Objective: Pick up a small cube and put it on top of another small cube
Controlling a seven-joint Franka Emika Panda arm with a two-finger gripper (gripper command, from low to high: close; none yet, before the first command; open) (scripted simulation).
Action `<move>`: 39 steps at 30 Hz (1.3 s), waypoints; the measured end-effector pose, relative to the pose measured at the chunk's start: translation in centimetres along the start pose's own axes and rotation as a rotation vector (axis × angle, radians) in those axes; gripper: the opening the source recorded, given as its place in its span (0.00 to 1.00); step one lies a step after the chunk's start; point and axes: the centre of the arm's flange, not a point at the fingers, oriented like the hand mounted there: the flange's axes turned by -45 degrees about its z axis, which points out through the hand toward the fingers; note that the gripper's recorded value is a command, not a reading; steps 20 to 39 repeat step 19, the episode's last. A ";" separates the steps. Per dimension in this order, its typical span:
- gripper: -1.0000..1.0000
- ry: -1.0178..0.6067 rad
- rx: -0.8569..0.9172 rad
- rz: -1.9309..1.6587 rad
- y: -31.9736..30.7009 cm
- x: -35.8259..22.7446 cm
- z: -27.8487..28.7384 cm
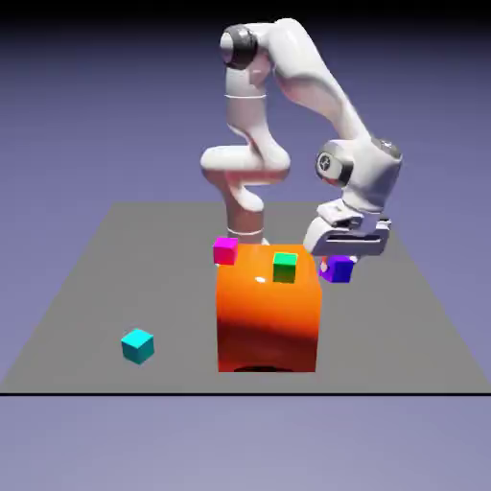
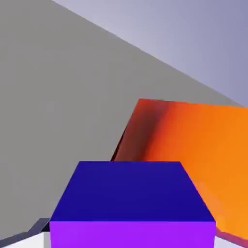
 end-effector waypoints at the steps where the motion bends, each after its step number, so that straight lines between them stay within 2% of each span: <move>1: 0.00 -0.015 -0.008 0.046 1.9 -0.2 -0.9; 2: 0.00 -0.030 -0.008 0.097 3.6 -0.5 -1.8; 10: 0.00 -0.170 0.353 0.610 15.3 -2.5 -4.7; 12: 0.00 -0.176 0.387 0.628 13.5 -1.6 -4.0; 15: 0.00 -0.176 0.387 0.628 11.6 -1.6 0.7; 16: 1.00 -0.176 0.387 0.628 11.2 -1.6 1.6; 19: 1.00 -0.176 0.384 0.628 11.9 -1.5 0.1; 39: 1.00 -0.176 0.384 0.628 11.9 -1.5 0.1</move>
